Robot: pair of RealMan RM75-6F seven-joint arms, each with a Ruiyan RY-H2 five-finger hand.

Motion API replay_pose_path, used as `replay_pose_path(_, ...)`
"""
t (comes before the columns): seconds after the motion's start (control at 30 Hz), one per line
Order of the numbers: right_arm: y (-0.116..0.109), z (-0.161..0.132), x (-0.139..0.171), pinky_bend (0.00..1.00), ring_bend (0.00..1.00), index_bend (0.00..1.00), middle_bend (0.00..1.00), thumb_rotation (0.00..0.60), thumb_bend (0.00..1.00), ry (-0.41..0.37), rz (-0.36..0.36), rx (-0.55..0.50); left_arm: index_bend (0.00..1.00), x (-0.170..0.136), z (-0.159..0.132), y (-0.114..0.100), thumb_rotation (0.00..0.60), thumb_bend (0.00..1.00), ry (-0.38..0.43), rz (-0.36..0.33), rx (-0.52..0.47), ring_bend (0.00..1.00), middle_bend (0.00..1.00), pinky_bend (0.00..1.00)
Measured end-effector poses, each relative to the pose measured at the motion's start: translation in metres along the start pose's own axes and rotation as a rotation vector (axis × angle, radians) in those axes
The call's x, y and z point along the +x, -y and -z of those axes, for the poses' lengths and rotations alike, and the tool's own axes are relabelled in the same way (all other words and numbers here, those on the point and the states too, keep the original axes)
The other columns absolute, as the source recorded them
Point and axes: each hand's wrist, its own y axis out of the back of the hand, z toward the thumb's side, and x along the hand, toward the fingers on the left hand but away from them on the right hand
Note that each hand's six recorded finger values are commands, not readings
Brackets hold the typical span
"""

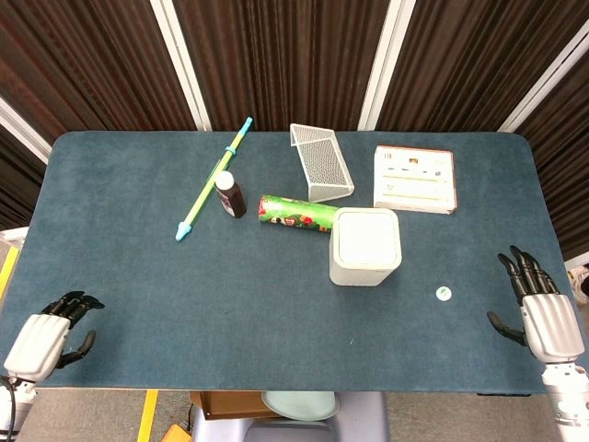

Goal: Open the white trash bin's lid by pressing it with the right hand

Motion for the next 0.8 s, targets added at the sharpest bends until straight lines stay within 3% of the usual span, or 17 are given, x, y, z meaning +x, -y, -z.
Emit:
replay_pose_path(0.17, 0.004, 0.001, 0.000, 0.31, 0.01, 0.09, 0.06, 0.600, 0.33, 0.003, -0.029, 0.026, 0.33, -0.001, 0.004, -0.009, 0.600, 0.47, -0.023, -0.061, 0.033, 0.18, 0.28, 0.36)
replay_pose_path(0.4, 0.003, 0.000, -0.001, 0.35, 0.11, 0.09, 0.19, 0.600, 0.34, 0.010, -0.044, 0.048, 0.34, -0.002, 0.010, -0.013, 0.600, 0.47, -0.061, -0.100, 0.059, 0.18, 0.29, 0.36)
replay_pose_path(0.57, 0.005, -0.002, 0.000, 0.60, 0.43, 0.10, 0.46, 0.600, 0.44, 0.000, -0.029, 0.094, 0.34, -0.003, 0.011, -0.016, 0.600, 0.47, -0.064, -0.109, 0.051, 0.18, 0.28, 0.36)
replay_pose_path(0.8, 0.005, -0.012, 0.004, 0.77, 0.66, 0.18, 0.71, 0.600, 0.61, -0.048, -0.021, 0.102, 0.34, -0.005, 0.012, -0.019, 0.600, 0.47, -0.067, -0.116, 0.028, 0.18, 0.29, 0.36)
